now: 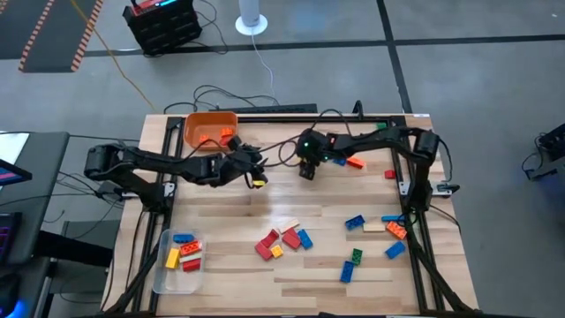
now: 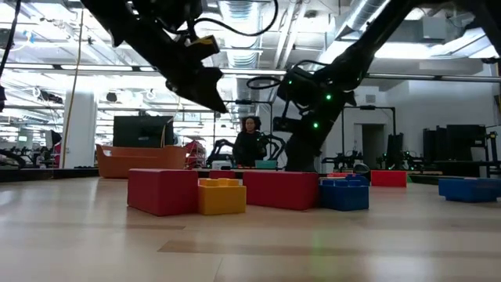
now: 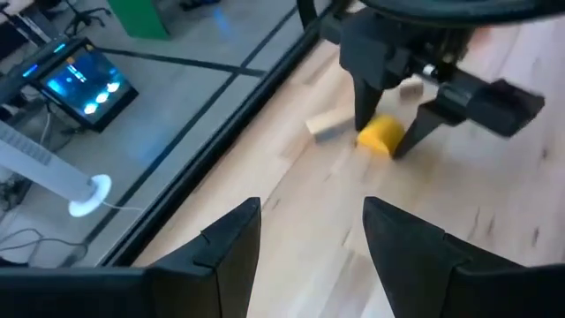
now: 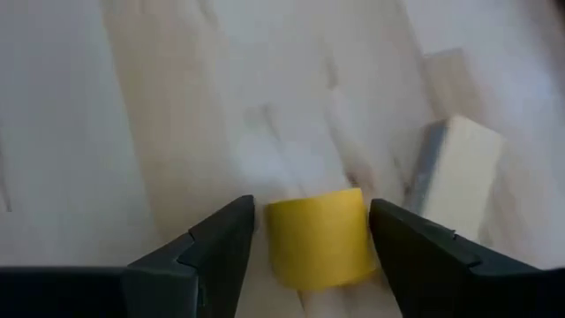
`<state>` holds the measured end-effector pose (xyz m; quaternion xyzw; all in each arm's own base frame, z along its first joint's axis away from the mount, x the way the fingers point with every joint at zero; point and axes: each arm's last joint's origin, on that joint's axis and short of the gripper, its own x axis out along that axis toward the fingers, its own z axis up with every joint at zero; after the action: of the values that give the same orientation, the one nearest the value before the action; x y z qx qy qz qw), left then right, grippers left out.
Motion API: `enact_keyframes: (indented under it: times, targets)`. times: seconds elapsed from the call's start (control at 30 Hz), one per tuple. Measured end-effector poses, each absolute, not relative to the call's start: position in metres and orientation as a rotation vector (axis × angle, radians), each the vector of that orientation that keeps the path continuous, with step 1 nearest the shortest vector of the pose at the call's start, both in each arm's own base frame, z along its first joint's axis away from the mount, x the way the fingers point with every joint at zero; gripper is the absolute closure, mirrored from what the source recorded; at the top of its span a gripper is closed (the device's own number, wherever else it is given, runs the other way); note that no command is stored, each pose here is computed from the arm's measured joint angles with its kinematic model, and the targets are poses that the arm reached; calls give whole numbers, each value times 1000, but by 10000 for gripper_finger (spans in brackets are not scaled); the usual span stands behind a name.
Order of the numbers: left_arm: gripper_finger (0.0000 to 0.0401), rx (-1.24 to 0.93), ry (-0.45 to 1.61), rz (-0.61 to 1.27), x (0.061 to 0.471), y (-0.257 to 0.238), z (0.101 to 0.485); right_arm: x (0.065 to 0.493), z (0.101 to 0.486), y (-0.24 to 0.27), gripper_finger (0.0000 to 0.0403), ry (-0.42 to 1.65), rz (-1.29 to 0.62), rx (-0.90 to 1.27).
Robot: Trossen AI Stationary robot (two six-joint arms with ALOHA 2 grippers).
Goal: Sort blocks by size
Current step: Put the small yellow block into the orange bin
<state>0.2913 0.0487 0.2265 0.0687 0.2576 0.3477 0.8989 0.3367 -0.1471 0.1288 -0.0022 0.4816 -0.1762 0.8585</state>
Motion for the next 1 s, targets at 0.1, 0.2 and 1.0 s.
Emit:
enact_keyframes:
  times: [0.1,0.2,1.0]
  targets:
    - [208,148,551,718,290,48,225,336,125,-147,143,1048,-361,-38]
    - [208,168,559,714,290,49,225,335,124,-147,143,1057,-357,-43]
    - [208,205,593,671,290,47,223,313,184,-128,322,1039,-297,-57]
